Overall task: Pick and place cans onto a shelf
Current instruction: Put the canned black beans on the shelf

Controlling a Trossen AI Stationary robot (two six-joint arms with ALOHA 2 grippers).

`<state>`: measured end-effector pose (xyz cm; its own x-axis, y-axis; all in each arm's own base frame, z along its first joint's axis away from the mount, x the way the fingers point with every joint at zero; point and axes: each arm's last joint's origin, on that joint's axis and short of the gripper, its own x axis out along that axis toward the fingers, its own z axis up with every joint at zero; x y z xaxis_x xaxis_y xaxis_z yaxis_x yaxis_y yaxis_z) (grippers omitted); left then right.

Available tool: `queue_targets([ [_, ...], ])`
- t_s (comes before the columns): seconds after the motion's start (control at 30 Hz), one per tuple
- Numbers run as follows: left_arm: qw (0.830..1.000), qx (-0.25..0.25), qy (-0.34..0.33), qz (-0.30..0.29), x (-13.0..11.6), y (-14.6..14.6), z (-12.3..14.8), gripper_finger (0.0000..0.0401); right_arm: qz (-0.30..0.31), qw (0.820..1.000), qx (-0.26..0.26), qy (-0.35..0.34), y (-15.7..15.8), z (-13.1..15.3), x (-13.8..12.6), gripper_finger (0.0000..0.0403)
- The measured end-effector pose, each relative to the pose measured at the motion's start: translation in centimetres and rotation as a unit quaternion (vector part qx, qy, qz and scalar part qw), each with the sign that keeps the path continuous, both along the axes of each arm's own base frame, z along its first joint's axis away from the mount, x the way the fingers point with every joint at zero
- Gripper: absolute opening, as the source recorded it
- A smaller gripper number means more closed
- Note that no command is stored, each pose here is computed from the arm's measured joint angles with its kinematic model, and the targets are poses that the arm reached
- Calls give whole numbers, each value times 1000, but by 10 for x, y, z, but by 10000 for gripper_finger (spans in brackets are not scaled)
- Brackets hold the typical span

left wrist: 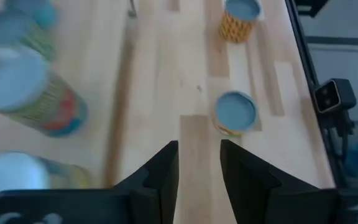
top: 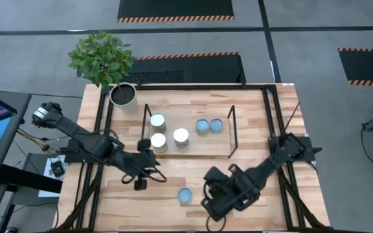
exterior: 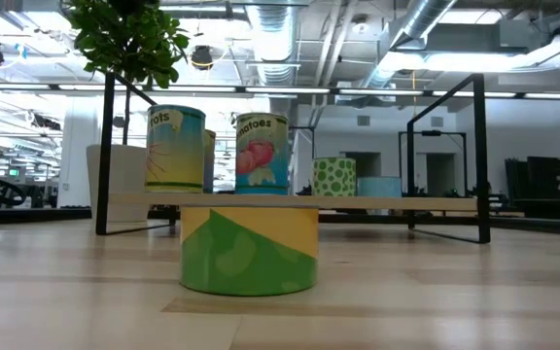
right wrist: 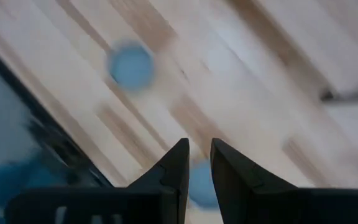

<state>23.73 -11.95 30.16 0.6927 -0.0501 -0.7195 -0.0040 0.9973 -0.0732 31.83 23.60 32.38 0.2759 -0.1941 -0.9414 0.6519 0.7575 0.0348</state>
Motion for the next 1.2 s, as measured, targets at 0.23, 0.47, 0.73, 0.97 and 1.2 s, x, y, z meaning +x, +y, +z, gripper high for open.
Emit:
queue_targets([
  [0.23, 996, -70, 34, 32, 35, -21, -37, 105, -73, 990, -7, 118, 18, -58, -53, 91],
  [0.47, 987, -149, 39, 48, 75, -49, -87, 105, -30, 997, 9, 70, 34, -96, -86, 91],
  [0.73, 975, -185, 24, 120, 89, -66, -108, 105, -12, 994, -14, 107, 28, -126, -99, 91],
  [0.97, 970, -182, 10, 162, 88, -67, -108, 105, 81, 993, 5, 81, 32, -130, -89, 91],
  [1.2, 968, -184, -11, 169, 88, -66, -103, 105, 66, 994, -2, 85, 11, -105, -89, 91],
])
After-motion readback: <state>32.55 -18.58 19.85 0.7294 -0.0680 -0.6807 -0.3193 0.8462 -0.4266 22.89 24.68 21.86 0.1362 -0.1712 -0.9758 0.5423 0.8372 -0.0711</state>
